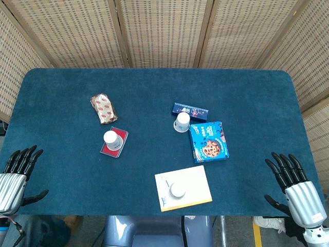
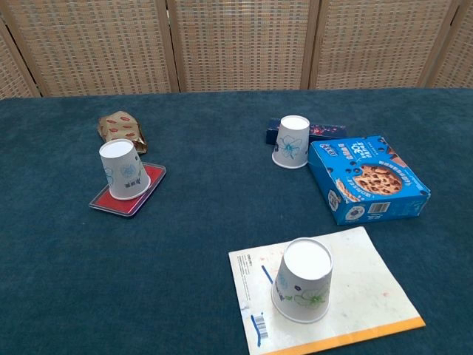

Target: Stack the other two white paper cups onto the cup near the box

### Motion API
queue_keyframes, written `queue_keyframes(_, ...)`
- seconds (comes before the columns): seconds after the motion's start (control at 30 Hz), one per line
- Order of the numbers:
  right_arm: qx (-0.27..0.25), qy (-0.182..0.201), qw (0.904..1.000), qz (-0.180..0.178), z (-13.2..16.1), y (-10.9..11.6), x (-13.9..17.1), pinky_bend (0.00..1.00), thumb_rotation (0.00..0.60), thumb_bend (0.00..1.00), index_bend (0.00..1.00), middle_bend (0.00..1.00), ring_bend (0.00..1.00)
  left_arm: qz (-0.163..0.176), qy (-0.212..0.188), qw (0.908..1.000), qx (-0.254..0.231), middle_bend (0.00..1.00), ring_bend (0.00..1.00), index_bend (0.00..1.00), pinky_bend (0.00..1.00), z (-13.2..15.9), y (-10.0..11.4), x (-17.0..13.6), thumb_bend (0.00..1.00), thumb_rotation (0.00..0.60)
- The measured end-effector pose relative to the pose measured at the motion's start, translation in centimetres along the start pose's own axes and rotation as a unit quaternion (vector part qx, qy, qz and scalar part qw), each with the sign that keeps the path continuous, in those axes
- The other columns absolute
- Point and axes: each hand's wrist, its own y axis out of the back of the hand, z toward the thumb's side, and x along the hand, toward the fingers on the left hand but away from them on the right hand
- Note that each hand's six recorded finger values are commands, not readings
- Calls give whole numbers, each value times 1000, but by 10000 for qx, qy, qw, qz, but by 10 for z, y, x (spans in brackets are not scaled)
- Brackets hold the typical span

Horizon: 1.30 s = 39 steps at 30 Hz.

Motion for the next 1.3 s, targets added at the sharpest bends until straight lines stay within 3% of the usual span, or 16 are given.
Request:
queue_keyframes(0.3, 127, -394, 9983, 400, -6, -6, 1, 0, 600, 0, 17, 0, 0, 82, -20, 10000, -1, 0, 0, 0, 0, 0, 2, -2, 127, 600)
queue_keyframes(0.47, -200, -37, 9991, 381, 3, -6, -6, 0, 600, 0, 57, 40, 0, 114, 33, 9999, -5, 0, 0, 0, 0, -1, 2, -1, 126, 600)
queue_keyframes(0.57, -515, 436, 9960, 586, 13, -14, -18, 8, 600, 0, 85, 90, 13, 96, 26, 9999, -9, 0, 0, 0, 0, 2, 1, 0, 126, 600)
queue_keyframes(0.7, -789, 1120, 9843, 1116, 31, -31, -36, 82, 600, 0, 118, 164, 84, 69, 53, 10000, 24, 0, 0, 0, 0, 2, -2, 2, 127, 600)
queue_keyframes(0.87, -689, 1766, 9674, 1680, 53, -50, -55, 193, 600, 0, 168, 245, 165, -12, 146, 9999, 50, 0, 0, 0, 0, 0, -5, 8, 127, 600)
queue_keyframes(1.0, -571, 2231, 9503, 2096, 76, -67, -74, 215, 600, 28, 196, 278, 195, -82, 222, 9997, 68, 0, 0, 0, 0, -2, -8, 12, 127, 600)
queue_keyframes(1.2, -437, 2699, 9300, 2457, 115, -90, -93, 230, 600, 138, 213, 283, 211, -209, 289, 9993, 86, 0, 0, 0, 0, -4, -13, 18, 126, 600)
queue_keyframes(1.3, -447, 2746, 9251, 2583, 131, -100, -98, 230, 600, 161, 216, 282, 212, -254, 302, 9992, 97, 0, 0, 0, 0, -5, -15, 21, 127, 600)
